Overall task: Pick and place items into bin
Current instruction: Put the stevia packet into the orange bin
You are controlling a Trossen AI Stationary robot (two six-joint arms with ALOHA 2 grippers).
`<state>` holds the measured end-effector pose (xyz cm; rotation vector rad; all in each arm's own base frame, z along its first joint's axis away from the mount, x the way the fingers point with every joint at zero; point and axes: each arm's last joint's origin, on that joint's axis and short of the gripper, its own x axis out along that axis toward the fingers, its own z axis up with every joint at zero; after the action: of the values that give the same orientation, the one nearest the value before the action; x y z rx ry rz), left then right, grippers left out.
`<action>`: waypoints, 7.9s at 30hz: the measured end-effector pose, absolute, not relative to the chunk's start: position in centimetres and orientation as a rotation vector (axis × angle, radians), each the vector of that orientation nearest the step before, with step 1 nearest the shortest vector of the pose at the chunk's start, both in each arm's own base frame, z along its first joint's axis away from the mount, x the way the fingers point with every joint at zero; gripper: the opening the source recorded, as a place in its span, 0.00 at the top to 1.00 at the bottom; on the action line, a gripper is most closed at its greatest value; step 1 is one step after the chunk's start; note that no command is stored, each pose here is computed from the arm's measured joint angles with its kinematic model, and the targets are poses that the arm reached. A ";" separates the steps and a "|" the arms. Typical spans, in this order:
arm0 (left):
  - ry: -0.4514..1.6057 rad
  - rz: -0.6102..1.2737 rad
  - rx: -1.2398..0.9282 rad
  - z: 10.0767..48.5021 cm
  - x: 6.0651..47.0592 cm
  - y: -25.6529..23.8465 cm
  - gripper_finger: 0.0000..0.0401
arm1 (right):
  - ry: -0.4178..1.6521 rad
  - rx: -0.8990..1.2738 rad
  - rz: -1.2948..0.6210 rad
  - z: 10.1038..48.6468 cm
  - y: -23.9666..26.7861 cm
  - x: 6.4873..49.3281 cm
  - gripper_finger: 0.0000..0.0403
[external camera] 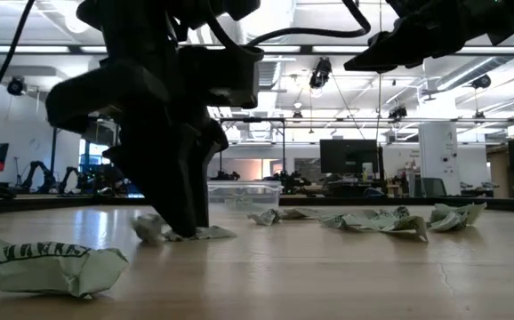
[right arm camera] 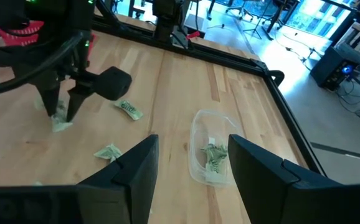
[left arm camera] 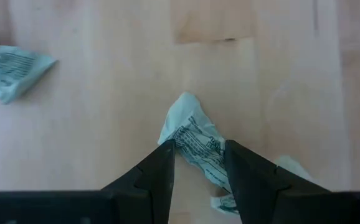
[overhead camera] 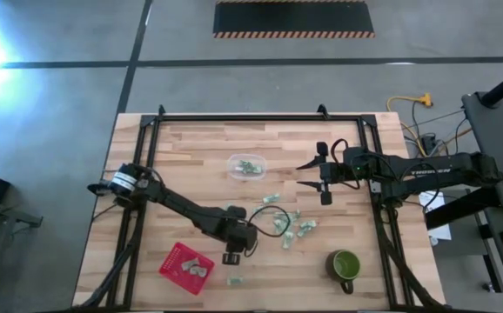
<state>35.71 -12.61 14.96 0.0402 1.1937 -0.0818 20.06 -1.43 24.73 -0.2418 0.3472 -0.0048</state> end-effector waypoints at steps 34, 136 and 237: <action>1.064 -0.045 0.089 24.8 30.3 -12.4 1.00 | 0.362 -0.241 -0.003 24.4 -1.4 20.0 0.55; 0.974 -0.349 0.413 15.2 31.4 -15.3 0.69 | 0.366 -0.244 -0.004 24.0 -1.5 19.9 0.55; 1.225 -0.095 -0.034 22.4 23.7 -20.9 1.00 | 0.371 -0.240 -0.004 23.8 -1.5 19.9 0.55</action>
<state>23.65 -20.92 22.37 -0.0338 1.2253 -0.0946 19.86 -1.46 23.82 -0.2403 0.3715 -0.0037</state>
